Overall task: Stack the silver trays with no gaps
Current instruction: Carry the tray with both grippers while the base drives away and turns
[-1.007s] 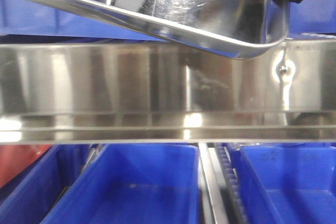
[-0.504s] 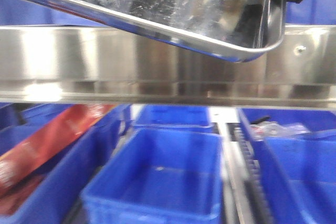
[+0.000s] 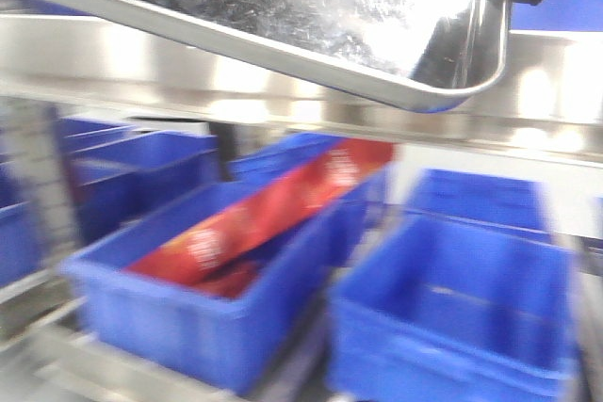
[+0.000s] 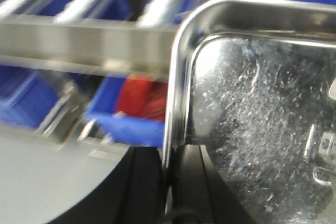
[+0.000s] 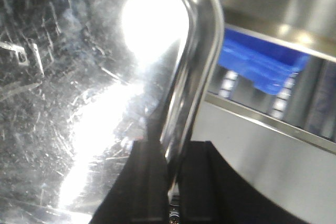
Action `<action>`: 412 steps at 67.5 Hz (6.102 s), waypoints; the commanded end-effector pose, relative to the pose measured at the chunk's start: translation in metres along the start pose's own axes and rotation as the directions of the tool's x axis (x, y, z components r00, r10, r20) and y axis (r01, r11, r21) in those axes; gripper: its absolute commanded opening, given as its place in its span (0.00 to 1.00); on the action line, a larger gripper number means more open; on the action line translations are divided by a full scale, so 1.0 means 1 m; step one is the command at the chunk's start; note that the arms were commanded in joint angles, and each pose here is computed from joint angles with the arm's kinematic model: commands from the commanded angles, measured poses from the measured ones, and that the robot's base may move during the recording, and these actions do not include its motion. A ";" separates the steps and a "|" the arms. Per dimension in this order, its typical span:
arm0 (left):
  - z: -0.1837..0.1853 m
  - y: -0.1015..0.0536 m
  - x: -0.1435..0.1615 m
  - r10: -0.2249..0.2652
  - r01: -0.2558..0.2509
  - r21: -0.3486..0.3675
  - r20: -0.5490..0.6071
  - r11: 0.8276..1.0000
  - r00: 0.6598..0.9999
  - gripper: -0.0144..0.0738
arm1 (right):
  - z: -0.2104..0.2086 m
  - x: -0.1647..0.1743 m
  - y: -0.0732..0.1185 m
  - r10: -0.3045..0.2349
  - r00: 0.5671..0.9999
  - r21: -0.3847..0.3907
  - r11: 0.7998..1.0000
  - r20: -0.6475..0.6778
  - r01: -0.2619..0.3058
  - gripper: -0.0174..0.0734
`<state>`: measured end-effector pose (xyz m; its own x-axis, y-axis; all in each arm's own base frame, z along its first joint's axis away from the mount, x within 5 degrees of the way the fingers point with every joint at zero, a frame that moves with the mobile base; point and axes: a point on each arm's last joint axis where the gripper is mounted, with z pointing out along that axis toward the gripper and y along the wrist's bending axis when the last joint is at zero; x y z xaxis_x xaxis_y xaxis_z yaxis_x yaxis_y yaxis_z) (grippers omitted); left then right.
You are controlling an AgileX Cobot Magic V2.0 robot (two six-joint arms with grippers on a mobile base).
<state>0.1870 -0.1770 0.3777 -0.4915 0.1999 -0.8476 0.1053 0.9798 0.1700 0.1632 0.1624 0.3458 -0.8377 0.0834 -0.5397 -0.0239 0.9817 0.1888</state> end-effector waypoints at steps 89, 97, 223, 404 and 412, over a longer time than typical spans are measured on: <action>-0.002 0.008 -0.005 0.036 -0.032 -0.068 0.053 0.997 0.998 0.15 | -0.004 0.001 -0.003 -0.039 0.999 0.027 0.999 -0.004 0.039 0.17; -0.002 0.008 -0.005 0.036 -0.032 -0.068 0.053 0.997 0.998 0.15 | -0.004 0.001 -0.003 -0.039 0.999 0.027 0.999 -0.004 0.039 0.17; -0.002 0.007 -0.006 0.036 -0.033 -0.051 0.063 0.998 0.997 0.15 | -0.004 0.001 -0.003 -0.039 0.999 0.027 0.999 -0.004 0.039 0.17; -0.002 0.004 -0.008 0.037 -0.035 -0.023 0.080 0.999 0.996 0.15 | -0.012 -0.019 0.032 0.002 0.973 -0.350 0.933 0.231 0.081 0.17; -0.002 0.004 -0.008 0.037 -0.035 -0.023 0.080 0.999 0.996 0.15 | -0.013 -0.020 0.035 0.009 0.969 -0.376 0.922 0.247 0.087 0.17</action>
<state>0.1894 -0.1623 0.3860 -0.4503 0.2322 -0.8622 0.0151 0.9675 0.2526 0.1716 0.1788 0.3549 -0.7563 0.0951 -0.6473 -0.1621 0.9312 0.3263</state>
